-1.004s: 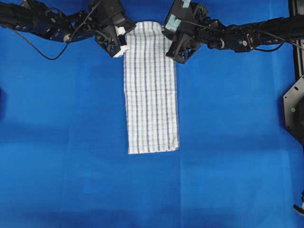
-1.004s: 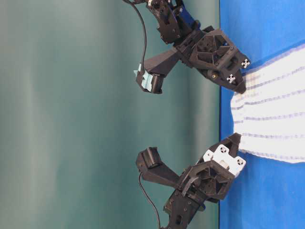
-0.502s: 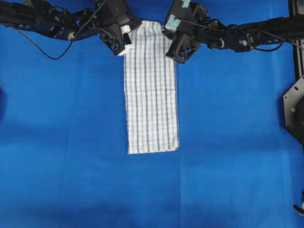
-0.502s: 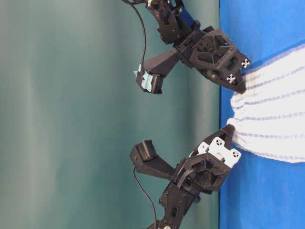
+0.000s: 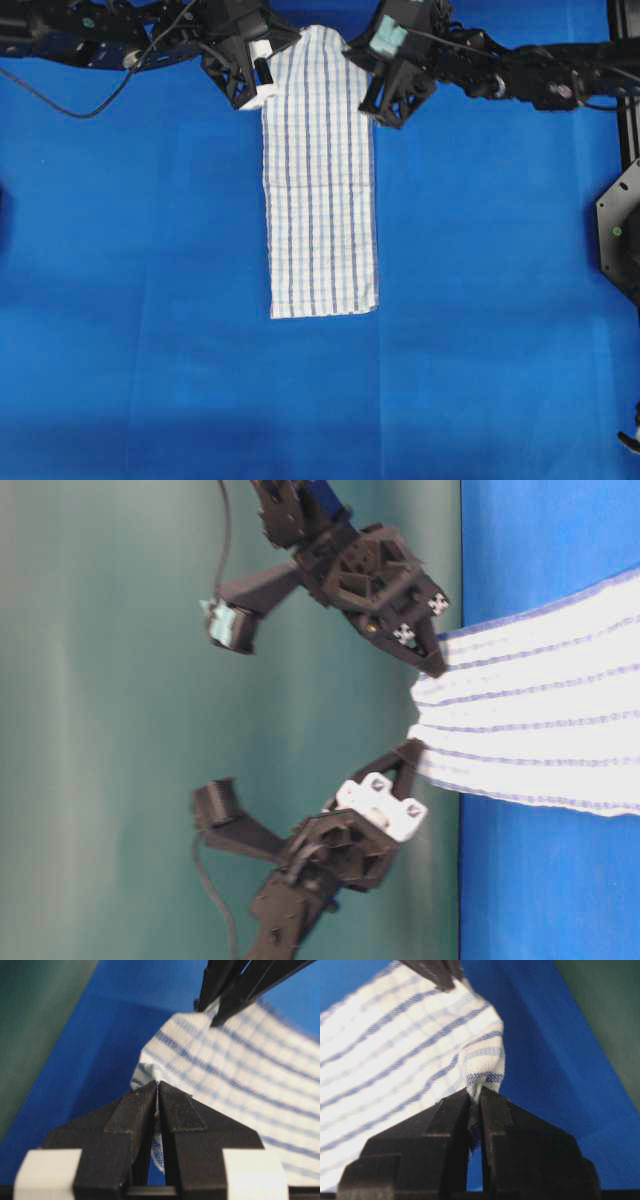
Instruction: Fold the blue towel.
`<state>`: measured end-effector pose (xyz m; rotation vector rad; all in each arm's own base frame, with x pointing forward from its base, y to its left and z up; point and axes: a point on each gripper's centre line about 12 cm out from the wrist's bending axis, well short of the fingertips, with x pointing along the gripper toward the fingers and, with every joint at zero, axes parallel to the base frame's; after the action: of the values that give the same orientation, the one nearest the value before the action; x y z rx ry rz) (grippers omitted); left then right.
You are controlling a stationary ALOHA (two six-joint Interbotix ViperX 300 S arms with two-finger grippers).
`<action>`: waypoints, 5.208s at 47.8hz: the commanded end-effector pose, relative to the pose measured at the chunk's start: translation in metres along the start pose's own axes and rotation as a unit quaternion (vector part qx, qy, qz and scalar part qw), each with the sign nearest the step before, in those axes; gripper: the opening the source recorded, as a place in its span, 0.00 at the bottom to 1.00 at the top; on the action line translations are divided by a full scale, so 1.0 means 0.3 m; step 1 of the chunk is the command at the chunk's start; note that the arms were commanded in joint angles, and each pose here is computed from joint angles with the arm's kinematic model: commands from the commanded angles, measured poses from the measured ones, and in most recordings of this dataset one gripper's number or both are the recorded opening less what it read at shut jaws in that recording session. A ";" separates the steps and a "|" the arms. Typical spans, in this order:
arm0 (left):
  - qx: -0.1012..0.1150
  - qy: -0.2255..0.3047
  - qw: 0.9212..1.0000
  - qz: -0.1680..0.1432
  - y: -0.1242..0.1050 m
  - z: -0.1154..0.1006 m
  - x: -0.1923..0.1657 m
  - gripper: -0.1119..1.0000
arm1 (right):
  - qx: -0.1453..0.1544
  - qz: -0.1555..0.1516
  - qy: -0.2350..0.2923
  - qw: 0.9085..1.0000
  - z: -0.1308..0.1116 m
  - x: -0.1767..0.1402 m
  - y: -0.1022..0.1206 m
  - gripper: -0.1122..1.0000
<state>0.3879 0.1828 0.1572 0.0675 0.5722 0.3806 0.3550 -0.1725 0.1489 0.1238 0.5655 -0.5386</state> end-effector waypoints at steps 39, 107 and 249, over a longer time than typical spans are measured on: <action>0.039 -0.038 0.991 -0.122 -0.351 0.081 -0.268 0.11 | 0.006 0.114 -0.029 0.993 -0.025 -0.300 0.255 0.09; 0.066 0.026 0.964 -0.256 -0.779 -0.076 -0.301 0.11 | 0.045 0.182 0.062 0.980 -0.235 -0.320 0.619 0.09; -0.018 -0.181 0.960 -0.212 -0.296 -0.300 -0.932 0.92 | -0.002 0.211 -0.162 0.964 -0.261 -0.775 0.197 0.86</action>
<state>0.1512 -0.0073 0.2070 -0.0240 0.2139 -0.0449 0.1809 0.0034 0.2034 0.1417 0.2153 -0.1271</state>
